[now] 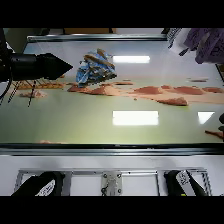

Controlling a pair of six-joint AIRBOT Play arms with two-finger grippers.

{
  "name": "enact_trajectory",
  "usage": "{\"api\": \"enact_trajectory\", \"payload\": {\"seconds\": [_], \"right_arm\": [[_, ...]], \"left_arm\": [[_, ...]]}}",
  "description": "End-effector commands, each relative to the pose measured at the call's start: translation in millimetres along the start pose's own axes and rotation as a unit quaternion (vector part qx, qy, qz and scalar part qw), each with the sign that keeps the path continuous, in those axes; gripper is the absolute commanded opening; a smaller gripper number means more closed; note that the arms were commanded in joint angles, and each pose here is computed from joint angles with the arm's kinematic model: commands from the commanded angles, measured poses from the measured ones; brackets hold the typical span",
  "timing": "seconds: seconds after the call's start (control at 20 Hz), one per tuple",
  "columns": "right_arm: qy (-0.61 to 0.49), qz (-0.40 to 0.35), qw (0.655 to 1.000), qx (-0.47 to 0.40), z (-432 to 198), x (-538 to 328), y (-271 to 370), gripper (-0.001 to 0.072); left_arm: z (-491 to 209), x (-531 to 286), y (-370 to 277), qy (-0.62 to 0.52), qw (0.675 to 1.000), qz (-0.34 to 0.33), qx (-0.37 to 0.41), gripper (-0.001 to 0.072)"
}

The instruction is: Fold the clothes and pants, and hang the long-sleeved shirts on hangers.

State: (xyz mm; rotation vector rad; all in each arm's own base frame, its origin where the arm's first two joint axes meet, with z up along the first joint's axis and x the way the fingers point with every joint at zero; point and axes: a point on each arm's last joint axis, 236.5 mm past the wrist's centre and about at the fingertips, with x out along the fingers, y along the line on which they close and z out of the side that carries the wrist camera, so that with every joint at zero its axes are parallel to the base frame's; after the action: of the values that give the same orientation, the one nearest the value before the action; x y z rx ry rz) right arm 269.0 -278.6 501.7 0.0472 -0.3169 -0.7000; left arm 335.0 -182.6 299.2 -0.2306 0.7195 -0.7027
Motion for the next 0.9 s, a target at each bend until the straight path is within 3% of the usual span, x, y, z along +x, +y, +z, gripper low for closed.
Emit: {"api": "enact_trajectory", "payload": {"seconds": [0.0,0.15,0.35,0.55,0.65,0.75,0.8,0.85], "right_arm": [[0.119,0.126,0.985,0.023,-57,-16,90,0.0614],[0.219,0.332,0.917,-0.033,-123,-71,209,0.0614],[0.288,0.595,0.747,-0.079,-189,-212,332,0.0614],[0.372,0.704,0.597,-0.093,-246,-334,368,0.0614],[0.391,0.726,0.556,-0.099,-259,-367,372,0.0613],[0.398,0.737,0.537,-0.103,-264,-382,375,0.0605],[0.399,0.738,0.535,-0.103,-265,-383,376,0.0496],[0.401,0.738,0.532,-0.104,-265,-384,375,0.0224]], "left_arm": [[0,0,1,0.001,1.000,0.001,0.001,0.0011],[-5,4,4,0.006,1.000,0.002,-0.005,0.0011],[-44,32,26,0.055,0.997,0.004,-0.047,0.0011],[-74,54,44,0.086,0.993,0.008,-0.081,0.0011],[-78,56,46,0.092,0.992,0.008,-0.085,0.0011],[-79,56,46,0.092,0.992,0.008,-0.085,0.0011],[-79,56,46,0.092,0.992,0.008,-0.085,0.0011],[-79,56,46,0.092,0.992,0.008,-0.085,0.0011]]}}
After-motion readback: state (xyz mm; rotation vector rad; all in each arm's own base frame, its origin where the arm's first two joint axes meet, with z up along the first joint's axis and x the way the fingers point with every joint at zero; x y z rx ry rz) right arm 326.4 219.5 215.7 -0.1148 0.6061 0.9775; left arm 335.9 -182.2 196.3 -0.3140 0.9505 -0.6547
